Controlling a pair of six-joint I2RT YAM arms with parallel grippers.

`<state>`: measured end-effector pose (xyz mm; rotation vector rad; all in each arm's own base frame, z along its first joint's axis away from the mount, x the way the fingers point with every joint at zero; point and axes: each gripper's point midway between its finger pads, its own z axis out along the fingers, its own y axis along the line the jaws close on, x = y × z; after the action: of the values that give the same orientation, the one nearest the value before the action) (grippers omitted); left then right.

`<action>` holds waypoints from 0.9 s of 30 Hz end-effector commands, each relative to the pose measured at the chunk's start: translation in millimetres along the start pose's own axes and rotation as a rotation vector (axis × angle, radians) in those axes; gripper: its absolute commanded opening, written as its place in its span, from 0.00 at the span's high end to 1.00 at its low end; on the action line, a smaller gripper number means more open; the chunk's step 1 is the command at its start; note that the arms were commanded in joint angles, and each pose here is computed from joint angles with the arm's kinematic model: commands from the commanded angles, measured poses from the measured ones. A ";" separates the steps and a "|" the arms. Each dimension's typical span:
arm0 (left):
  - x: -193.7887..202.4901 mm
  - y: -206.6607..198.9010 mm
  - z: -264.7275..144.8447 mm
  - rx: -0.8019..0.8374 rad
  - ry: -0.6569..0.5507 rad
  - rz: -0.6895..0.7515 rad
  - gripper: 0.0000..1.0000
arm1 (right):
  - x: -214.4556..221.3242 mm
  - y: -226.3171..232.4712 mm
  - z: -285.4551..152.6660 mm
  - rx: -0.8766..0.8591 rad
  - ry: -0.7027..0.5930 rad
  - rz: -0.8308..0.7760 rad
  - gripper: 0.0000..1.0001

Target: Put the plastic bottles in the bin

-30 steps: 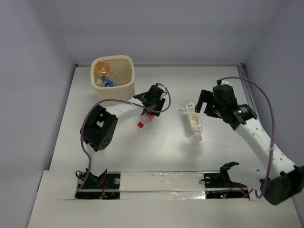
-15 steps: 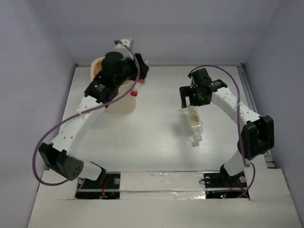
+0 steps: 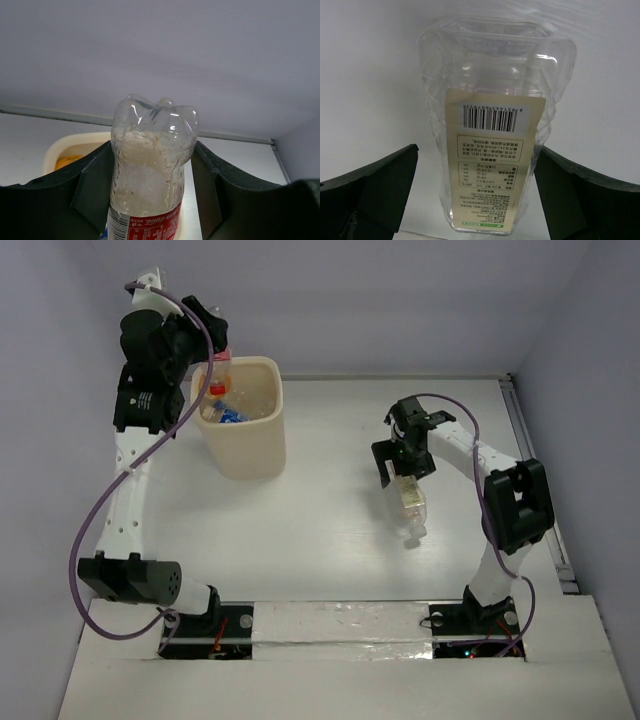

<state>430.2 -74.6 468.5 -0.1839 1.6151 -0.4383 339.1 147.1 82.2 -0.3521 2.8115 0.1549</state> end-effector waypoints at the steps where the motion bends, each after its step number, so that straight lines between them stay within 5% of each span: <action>1: -8.5 8.9 15.6 0.014 -0.051 -0.041 0.69 | 4.3 3.0 10.4 -0.020 0.016 -0.011 0.00; 9: 27.4 35.4 33.6 0.009 -0.146 0.015 0.69 | 13.3 7.8 32.0 -0.048 0.035 0.020 0.04; 16: 67.4 55.0 34.7 -0.008 -0.136 0.032 0.58 | -8.6 18.6 10.4 -0.097 -0.080 0.062 0.29; 21: 68.3 48.8 22.6 0.004 -0.135 0.022 0.22 | -69.0 46.0 -85.1 -0.246 -0.401 0.072 0.34; 27: 34.5 21.1 -10.7 0.062 -0.157 -0.042 0.05 | -140.8 113.0 -264.7 -0.526 -0.873 0.026 0.35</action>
<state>444.7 -61.3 364.1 -0.2172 1.5823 -0.4216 363.6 209.3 244.7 -0.2302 2.3030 0.5937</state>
